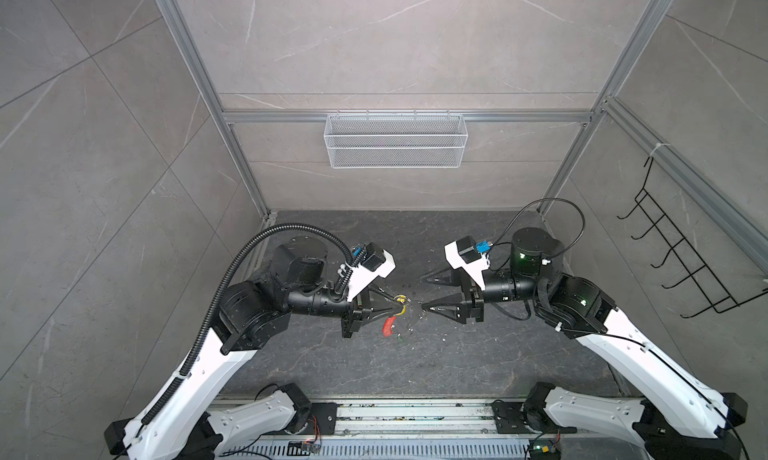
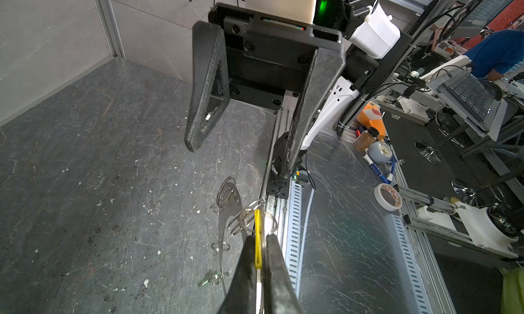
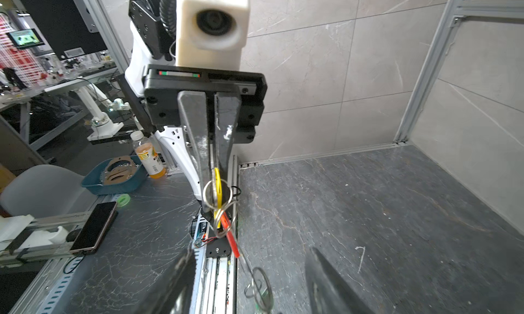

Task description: Remove the keys from the keyring

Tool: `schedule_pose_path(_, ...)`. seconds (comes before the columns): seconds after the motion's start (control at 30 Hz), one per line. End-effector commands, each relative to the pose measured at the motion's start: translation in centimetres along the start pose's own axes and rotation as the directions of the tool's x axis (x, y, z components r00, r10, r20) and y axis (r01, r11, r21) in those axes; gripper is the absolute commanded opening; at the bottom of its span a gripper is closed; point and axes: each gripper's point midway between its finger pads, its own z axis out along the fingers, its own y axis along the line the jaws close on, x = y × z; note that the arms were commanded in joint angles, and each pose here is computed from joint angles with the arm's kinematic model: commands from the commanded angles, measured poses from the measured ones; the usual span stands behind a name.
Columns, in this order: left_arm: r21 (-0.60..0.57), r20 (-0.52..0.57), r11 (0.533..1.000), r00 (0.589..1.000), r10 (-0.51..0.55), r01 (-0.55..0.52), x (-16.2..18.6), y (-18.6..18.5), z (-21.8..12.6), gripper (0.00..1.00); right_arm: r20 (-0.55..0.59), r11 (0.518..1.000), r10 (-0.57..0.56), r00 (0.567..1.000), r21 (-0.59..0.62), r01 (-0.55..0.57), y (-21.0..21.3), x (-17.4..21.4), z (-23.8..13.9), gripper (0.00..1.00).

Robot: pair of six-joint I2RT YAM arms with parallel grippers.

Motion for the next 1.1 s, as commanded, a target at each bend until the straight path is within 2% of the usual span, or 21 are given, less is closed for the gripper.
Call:
schedule_pose_path(0.0, 0.017, 0.045, 0.998, 0.997, 0.059, -0.060, -1.6, -0.9, -0.8, 0.00, -0.034, 0.997, 0.022, 0.999, -0.075, -0.025, 1.1, 0.7, 0.5, 0.64)
schedule_pose_path(0.47, 0.043, 0.033, 0.998, 0.998, 0.053, -0.054, -2.0, -1.1, -0.6, 0.00, -0.040, 0.994, 0.027, 0.999, -0.101, -0.031, 1.1, 1.0, 2.8, 0.60)
schedule_pose_path(0.77, 0.017, 0.030, 0.998, 0.998, 0.057, -0.057, -2.1, -0.9, -0.8, 0.00, -0.061, 0.997, 0.028, 0.998, -0.077, -0.033, 0.6, 1.3, 3.4, 0.43)
schedule_pose_path(1.07, -0.015, 0.026, 0.999, 0.999, 0.040, -0.039, -2.2, -0.3, -0.9, 0.00, -0.060, 0.999, 0.048, 0.997, 0.004, -0.048, -0.7, 1.2, 3.9, 0.16)
